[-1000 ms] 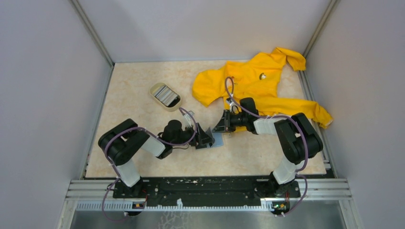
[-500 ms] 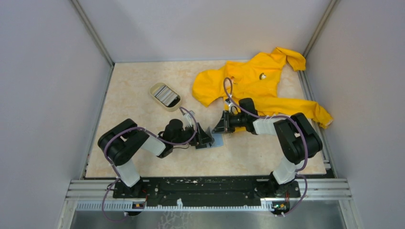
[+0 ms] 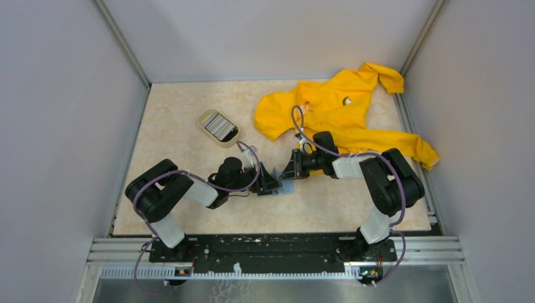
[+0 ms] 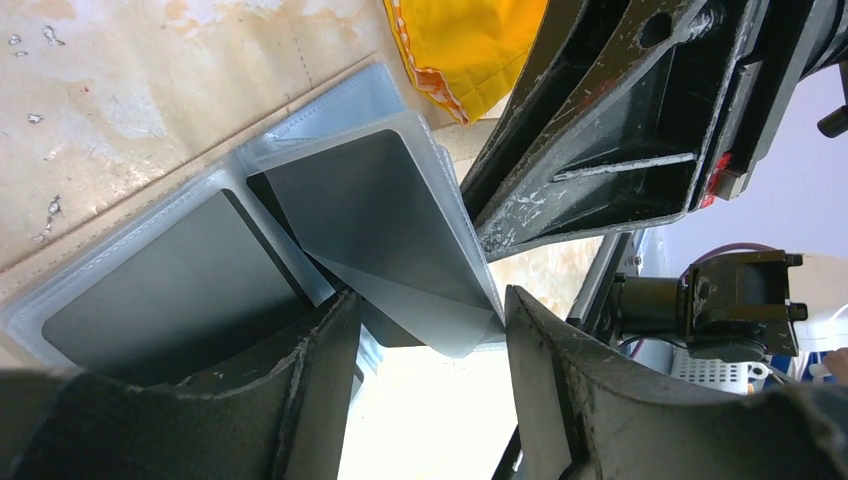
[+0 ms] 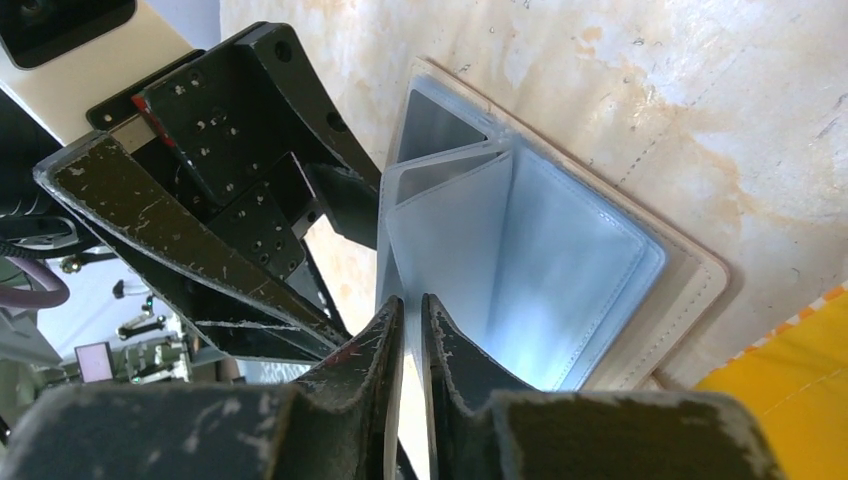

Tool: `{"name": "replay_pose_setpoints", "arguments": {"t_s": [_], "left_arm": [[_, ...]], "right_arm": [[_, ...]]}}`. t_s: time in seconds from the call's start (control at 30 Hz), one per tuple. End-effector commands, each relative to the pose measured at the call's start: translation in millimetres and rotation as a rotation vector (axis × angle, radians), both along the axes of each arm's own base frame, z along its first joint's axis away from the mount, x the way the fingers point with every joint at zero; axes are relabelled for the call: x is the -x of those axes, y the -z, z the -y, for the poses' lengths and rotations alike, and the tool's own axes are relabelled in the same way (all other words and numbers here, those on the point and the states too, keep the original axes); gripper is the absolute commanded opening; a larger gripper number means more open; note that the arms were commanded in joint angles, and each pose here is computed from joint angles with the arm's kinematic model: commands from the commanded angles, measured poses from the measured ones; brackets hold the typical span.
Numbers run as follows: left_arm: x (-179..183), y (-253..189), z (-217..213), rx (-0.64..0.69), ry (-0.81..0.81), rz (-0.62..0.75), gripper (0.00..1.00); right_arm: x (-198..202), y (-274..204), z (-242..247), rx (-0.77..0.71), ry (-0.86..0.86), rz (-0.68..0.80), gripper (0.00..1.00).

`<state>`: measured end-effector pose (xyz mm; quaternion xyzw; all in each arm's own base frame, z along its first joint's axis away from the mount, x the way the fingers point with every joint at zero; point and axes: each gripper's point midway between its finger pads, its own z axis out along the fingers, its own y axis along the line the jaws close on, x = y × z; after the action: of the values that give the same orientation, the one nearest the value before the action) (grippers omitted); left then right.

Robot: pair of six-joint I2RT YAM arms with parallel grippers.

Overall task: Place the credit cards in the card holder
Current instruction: Turn over the card slot in the card holder.

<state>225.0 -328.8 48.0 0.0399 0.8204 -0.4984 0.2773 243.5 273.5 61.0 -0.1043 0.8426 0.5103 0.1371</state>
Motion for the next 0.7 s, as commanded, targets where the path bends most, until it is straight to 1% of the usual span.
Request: {"name": "replay_pose_setpoints", "arguments": {"t_s": [0.0,0.1,0.17,0.37,0.53,0.6,0.67], "left_arm": [[1,15,-10,-0.067,-0.022,-0.005,0.59],[3,14,-11,-0.066,-0.021,-0.005,0.58],[3,14,-13,-0.066,-0.026,-0.003,0.58],[5,14,-16,-0.071,-0.032,0.002,0.58],[6,14,-20,-0.073,-0.039,0.005,0.58],[6,12,-20,-0.072,-0.040,0.009,0.58],[7,12,-21,-0.071,-0.039,0.010,0.59]], "right_arm": [[-10,-13,-6,-0.011,-0.025,0.083,0.16],[-15,-18,-4,0.003,-0.023,0.124,0.27],[-21,-22,-1,0.011,-0.013,0.157,0.31],[-35,-27,10,0.077,0.010,0.282,0.33],[-49,-34,22,0.176,0.021,0.421,0.34],[-50,-38,24,0.183,0.016,0.465,0.34],[-43,-40,21,0.159,-0.027,0.489,0.34]]}}
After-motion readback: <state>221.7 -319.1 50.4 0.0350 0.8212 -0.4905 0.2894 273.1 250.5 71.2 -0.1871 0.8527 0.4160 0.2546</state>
